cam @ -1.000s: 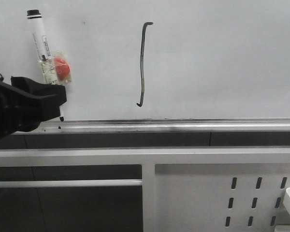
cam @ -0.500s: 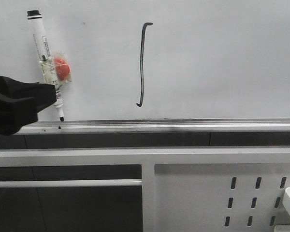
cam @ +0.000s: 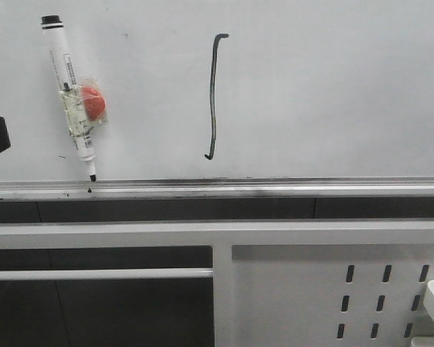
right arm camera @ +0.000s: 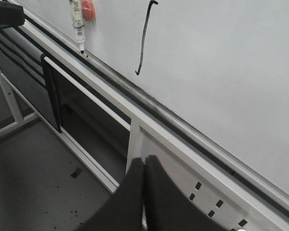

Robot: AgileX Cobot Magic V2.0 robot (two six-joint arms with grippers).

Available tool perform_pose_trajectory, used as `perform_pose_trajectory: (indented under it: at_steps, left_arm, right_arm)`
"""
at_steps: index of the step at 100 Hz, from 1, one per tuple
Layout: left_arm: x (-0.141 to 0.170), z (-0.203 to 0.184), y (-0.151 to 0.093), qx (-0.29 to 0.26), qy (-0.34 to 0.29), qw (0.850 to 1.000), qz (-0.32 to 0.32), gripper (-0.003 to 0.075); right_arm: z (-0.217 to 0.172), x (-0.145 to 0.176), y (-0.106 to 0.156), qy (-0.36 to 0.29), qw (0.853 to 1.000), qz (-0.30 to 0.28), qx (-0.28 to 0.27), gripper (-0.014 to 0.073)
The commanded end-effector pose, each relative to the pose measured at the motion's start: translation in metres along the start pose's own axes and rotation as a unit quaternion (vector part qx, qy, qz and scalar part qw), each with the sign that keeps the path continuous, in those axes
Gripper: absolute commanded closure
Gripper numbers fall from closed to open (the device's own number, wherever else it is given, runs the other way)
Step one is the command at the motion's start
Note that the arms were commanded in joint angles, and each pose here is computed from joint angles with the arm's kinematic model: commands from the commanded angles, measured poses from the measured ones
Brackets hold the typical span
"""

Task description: Write number 1 on whiteboard

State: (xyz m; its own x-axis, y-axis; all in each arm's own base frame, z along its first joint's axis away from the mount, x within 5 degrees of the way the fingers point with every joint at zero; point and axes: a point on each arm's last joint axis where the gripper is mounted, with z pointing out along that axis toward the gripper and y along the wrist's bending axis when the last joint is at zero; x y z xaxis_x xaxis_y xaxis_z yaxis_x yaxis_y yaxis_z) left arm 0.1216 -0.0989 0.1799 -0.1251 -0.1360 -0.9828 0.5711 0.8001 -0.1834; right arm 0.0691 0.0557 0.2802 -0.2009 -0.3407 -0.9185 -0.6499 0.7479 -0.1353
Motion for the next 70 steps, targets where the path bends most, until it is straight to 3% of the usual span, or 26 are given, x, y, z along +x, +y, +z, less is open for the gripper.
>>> perform_pose_trajectory:
  at_steps: [1, 17, 34, 53, 70]
  left_arm:
    - [-0.015, -0.01, -0.003, 0.025, -0.097, 0.995, 0.01, 0.074]
    - [-0.014, -0.005, -0.004, 0.021, -0.079, 0.996, 0.039, 0.074]
    - [-0.032, 0.03, -0.018, 0.045, -0.034, 0.996, 0.072, 0.074]
    - [-0.082, 0.05, -0.037, 0.073, 0.074, 0.984, 0.144, 0.074]
    - [-0.131, 0.014, -0.04, 0.069, 0.072, 0.981, 0.168, 0.074]
  right_arm:
    - [-0.01, 0.001, -0.003, -0.047, 0.999, -0.002, -0.001, 0.0645]
    - [-0.026, 0.01, -0.009, -0.087, 0.996, 0.014, 0.004, 0.0645]
    - [-0.033, 0.01, -0.012, -0.108, 0.994, 0.022, 0.004, 0.0645]
    - [-0.033, 0.01, -0.012, -0.108, 0.994, 0.022, 0.004, 0.0645]
    - [-0.033, 0.01, -0.012, -0.108, 0.994, 0.022, 0.004, 0.0645]
